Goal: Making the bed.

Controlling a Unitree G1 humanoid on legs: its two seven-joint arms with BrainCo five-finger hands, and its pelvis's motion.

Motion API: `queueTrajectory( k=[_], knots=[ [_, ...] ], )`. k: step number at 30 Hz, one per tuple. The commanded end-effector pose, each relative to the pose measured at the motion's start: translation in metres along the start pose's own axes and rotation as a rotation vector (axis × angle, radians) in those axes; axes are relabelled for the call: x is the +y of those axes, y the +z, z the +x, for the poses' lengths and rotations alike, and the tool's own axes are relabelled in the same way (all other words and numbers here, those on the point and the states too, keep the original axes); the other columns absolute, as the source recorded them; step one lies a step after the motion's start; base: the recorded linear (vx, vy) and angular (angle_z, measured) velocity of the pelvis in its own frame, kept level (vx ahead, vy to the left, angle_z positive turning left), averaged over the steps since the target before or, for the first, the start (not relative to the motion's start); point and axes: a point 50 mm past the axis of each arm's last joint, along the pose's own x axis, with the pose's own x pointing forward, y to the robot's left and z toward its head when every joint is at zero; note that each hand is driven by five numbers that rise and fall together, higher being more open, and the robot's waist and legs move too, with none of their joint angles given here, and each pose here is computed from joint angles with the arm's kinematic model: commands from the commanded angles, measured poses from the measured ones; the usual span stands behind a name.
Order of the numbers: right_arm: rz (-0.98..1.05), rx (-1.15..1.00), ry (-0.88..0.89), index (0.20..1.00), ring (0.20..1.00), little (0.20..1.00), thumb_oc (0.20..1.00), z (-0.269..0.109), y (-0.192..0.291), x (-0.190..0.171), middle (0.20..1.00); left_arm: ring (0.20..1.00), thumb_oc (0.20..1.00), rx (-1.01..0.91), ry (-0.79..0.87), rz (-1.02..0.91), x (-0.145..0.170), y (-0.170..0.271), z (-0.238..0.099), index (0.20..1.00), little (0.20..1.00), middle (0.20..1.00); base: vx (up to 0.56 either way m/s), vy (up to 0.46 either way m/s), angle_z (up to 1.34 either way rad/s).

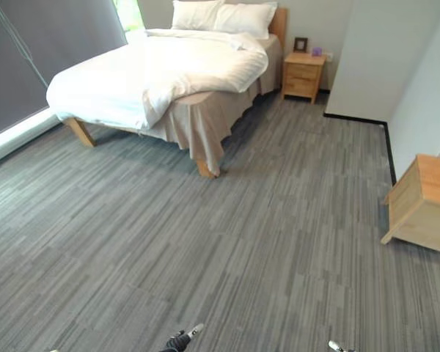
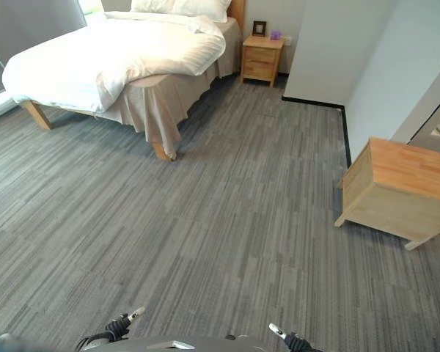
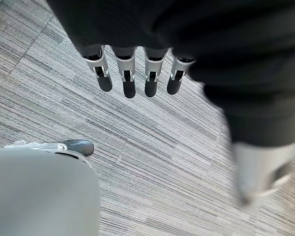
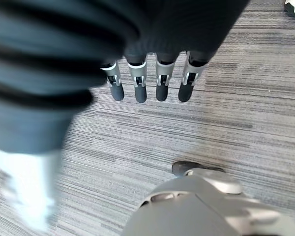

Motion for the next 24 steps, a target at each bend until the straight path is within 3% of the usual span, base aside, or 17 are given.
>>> queueTrajectory(
  k=[1, 9, 12, 15, 16, 17, 24],
  knots=[
    [-0.031, -0.019, -0.002, 1.0, 1.0, 1.0, 1.0, 0.003, 0.013, 0.006, 1.0, 1.0, 1.0, -0.017, 0.022, 0.019, 0.002, 0.011, 0.002, 1.0, 1.0, 1.0, 0.0, 0.0, 0.0],
    [0.025, -0.03, -0.021, 1.0, 1.0, 1.0, 1.0, 0.003, 0.015, 0.002, 1.0, 1.0, 1.0, -0.029, 0.022, 0.035, 0.002, 0.013, 0.002, 1.0, 1.0, 1.0, 0.0, 0.002, 0.0],
    [0.228, -0.085, -0.031, 1.0, 1.0, 1.0, 1.0, 0.004, 0.031, -0.004, 1.0, 1.0, 1.0, -0.093, 0.019, 0.282, -0.001, 0.035, 0.005, 1.0, 1.0, 1.0, 0.0, 0.03, 0.0],
    [0.341, -0.343, 0.025, 1.0, 1.0, 1.0, 1.0, -0.003, 0.092, -0.004, 1.0, 1.0, 1.0, -0.33, 0.033, 0.28, 0.001, 0.096, 0.0, 1.0, 1.0, 1.0, -0.02, 0.05, -0.05],
    [0.323, -0.565, 0.108, 1.0, 1.0, 1.0, 1.0, -0.025, 0.127, -0.007, 1.0, 1.0, 1.0, -0.645, -0.011, 0.249, 0.009, 0.152, -0.031, 1.0, 1.0, 1.0, -0.05, 0.019, -0.03],
    [0.29, -0.646, 0.149, 1.0, 1.0, 1.0, 1.0, -0.037, 0.139, -0.008, 1.0, 1.0, 1.0, -0.719, -0.03, 0.24, 0.014, 0.162, -0.043, 1.0, 1.0, 1.0, -0.05, 0.007, 0.02],
    [0.142, -0.905, 0.168, 1.0, 1.0, 1.0, 1.0, -0.076, 0.179, 0.0, 1.0, 1.0, 1.0, -0.857, -0.023, 0.096, 0.012, 0.177, -0.063, 1.0, 1.0, 1.0, -0.01, -0.001, 0.03]
  ],
)
